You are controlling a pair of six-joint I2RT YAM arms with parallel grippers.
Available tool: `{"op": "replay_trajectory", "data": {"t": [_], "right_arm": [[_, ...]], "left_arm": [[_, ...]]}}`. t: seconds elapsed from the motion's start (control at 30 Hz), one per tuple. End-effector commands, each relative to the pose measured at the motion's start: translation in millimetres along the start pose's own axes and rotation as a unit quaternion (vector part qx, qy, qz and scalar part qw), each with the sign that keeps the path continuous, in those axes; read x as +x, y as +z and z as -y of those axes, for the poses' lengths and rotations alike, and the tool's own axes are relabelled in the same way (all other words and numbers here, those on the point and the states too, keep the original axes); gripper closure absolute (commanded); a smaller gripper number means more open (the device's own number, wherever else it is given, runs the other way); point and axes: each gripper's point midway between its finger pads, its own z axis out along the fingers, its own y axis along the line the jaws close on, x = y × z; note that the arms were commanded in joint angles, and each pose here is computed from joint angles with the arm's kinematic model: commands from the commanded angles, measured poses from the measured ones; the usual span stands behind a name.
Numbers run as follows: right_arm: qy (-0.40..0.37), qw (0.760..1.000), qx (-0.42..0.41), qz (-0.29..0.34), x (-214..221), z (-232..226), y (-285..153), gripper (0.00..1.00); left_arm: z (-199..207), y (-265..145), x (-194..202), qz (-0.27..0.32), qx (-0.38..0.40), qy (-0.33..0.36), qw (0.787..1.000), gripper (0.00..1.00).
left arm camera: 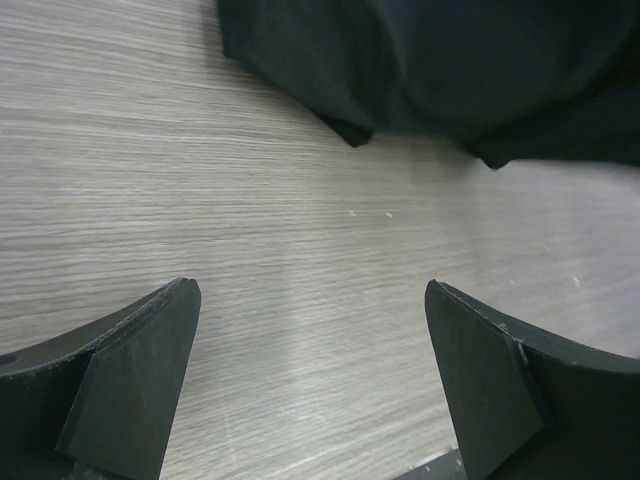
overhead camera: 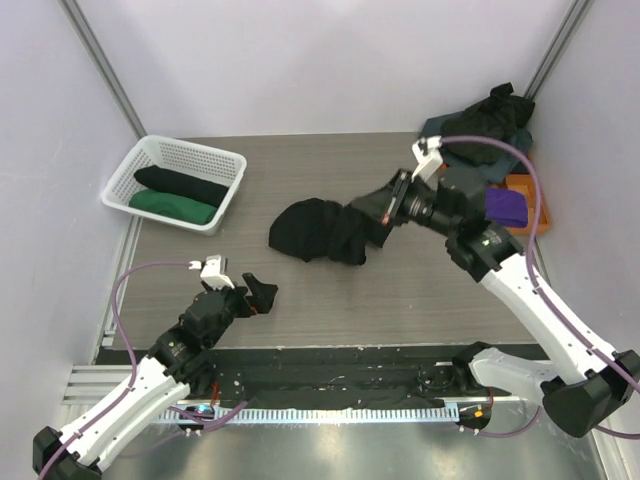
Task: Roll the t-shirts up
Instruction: Flatten out the T-shirt at the center of the board.
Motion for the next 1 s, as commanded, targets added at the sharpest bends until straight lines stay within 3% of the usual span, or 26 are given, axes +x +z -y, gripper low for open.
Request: {"op": "replay_trajectory", "data": {"t": [0.0, 0.33, 0.5, 0.67, 0.77, 0.97], "right_arm": [[0.004, 0.992, -0.105, 0.075, -69, -83, -14, 0.99], [0.015, 0.984, -0.127, 0.125, -114, -114, -13, 0.99], [-0.040, 0.975, -0.135, 0.175, -151, -147, -43, 0.99], [-0.087, 0.960, -0.133, 0.229, -192, -183, -80, 0.99], [-0.109, 0.949, -0.117, 0.273, -211, -191, -102, 0.99], [-0.128, 0.940, -0.097, 0.302, -219, -190, -119, 0.99]], "left_arm": [[39, -5, -18, 0.014, 0.086, 0.008, 0.996, 0.00], [79, -10, -45, 0.027, 0.150, 0.013, 0.988, 0.04], [82, 12, -44, -0.002, 0.117, 0.029, 0.993, 0.02], [95, 31, -50, 0.007, 0.127, 0.022, 0.992, 0.01], [100, 38, -57, 0.016, 0.126, 0.030, 0.991, 0.01], [111, 62, -50, -0.003, 0.131, 0.026, 0.991, 0.00]]}}
